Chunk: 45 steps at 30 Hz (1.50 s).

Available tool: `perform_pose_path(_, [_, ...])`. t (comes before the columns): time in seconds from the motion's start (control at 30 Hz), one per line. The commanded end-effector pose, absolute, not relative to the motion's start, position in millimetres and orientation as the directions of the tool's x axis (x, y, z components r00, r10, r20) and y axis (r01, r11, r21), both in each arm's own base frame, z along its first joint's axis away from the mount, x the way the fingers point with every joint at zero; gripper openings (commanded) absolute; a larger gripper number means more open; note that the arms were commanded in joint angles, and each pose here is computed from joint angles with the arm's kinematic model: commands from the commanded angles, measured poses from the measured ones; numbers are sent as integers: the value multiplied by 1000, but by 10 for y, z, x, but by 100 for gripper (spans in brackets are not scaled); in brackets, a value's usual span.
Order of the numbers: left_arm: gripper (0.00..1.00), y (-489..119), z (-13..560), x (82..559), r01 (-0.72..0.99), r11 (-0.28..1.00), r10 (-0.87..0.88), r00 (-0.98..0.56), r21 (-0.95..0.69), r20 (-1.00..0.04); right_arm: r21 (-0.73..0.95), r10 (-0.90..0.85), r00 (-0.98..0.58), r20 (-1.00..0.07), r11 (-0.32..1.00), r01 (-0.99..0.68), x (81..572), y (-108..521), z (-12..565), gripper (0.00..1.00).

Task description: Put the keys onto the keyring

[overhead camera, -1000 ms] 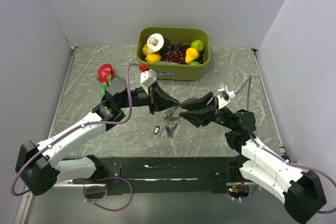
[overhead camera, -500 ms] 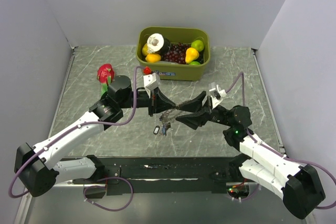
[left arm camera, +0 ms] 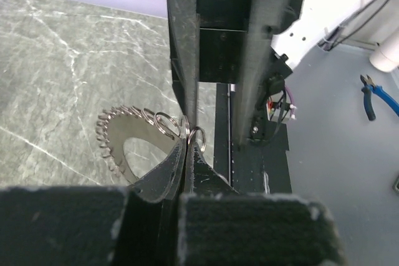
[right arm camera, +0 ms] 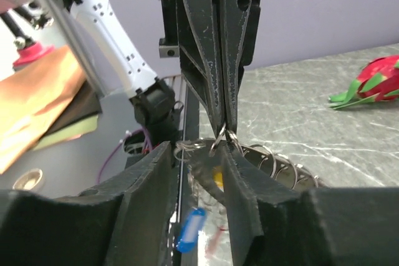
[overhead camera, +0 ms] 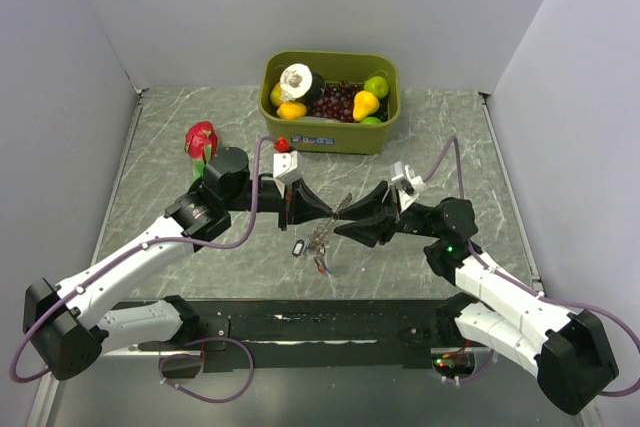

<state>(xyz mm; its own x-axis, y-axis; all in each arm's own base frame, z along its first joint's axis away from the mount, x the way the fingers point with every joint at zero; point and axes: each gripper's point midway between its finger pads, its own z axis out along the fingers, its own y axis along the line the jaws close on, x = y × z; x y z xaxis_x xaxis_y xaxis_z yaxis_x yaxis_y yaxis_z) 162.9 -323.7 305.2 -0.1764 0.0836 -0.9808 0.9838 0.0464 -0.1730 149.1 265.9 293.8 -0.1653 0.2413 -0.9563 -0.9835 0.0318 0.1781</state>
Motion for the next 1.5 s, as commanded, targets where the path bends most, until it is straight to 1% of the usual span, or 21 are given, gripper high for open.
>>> perform_pose_path(0.0, [1,-3226,3364,1370,994,-75,28,-72,-74,-997,74,267,-70,-961,4,-997,1496,2655,3182,35])
perform_pose_path(0.1, [1,-3241,3341,1349,994,-81,37,-76,-78,-996,87,273,-85,-958,-3,-996,1496,2661,3222,33])
perform_pose_path(0.17, [1,-3246,3328,1337,993,-85,49,-78,-82,-996,97,276,-92,-957,4,-995,1517,2668,3256,27])
perform_pose_path(0.2, [1,-3261,3321,1337,993,-86,53,-79,-83,-995,120,265,-113,-958,9,-993,1540,2677,3234,23])
perform_pose_path(0.23, [1,-3264,3346,1339,994,-85,49,-71,-75,-996,127,257,-120,-959,14,-992,1554,2682,3231,12])
perform_pose_path(0.3, [1,-3276,3328,1348,993,-85,53,-72,-77,-996,134,251,-123,-960,28,-991,1605,2693,3246,2])
perform_pose_path(0.33, [1,-3277,3334,1352,994,-82,52,-73,-77,-996,155,244,-142,-959,35,-987,1619,2699,3220,0])
perform_pose_path(0.4, [1,-3274,3329,1373,995,-66,52,-76,-79,-996,161,262,-142,-955,51,-986,1636,2686,3238,0])
perform_pose_path(0.47, [9,-3265,3357,1394,996,-47,44,-76,-78,-996,169,278,-144,-950,68,-983,1653,2669,3239,0])
perform_pose_path(0.5, [16,-3262,3368,1433,996,-18,38,-88,-88,-995,173,292,-143,-946,79,-982,1662,2664,3252,0])
perform_pose_path(0.53, [32,-3253,3379,1464,996,8,30,-93,-93,-995,167,311,-132,-941,88,-982,1671,2649,3281,0])
perform_pose_path(0.63, [45,-3206,3487,1554,990,86,-36,-112,-115,-993,211,364,-163,-917,96,-973,1667,2611,3286,0])
perform_pose_path(0.67, [46,-3176,3606,1556,990,96,-81,-91,-99,-992,193,395,-141,-908,95,-977,1645,2584,3316,0])
perform_pose_path(0.77, [53,-3096,3667,1554,986,93,-141,-128,-142,-982,199,465,-132,-875,98,-975,1623,2520,3395,0])
perform_pose_path(0.8, [54,-3048,3782,1580,985,88,-194,-132,-152,-972,197,480,-127,-868,98,-975,1612,2505,3415,0])
perform_pose_path(0.83, [55,-3030,3697,1550,983,61,-195,-159,-173,-968,207,502,-130,-855,101,-973,1611,2482,3450,0])
perform_pose_path(0.9, [55,-2944,3821,1544,984,24,-265,-163,-175,-950,181,534,-103,-839,97,-979,1564,2438,3524,0])
perform_pose_path(1.0, [51,-2943,3703,1477,975,-58,-252,-221,-213,-942,138,566,-75,-821,69,-988,1457,2395,3633,0])
perform_pose_path(1.17, [40,-3009,3655,1401,965,-163,-236,-240,-205,-942,85,564,-61,-823,15,-996,1341,2405,3696,0])
perform_pose_path(1.3, [36,-3029,3682,1398,961,-184,-246,-249,-207,-937,75,561,-74,-825,-21,-997,1308,2428,3704,0])
perform_pose_path(1.47, [36,-3101,3588,1480,962,-143,-219,-261,-234,-940,75,567,-88,-819,-45,-996,1296,2440,3723,0])
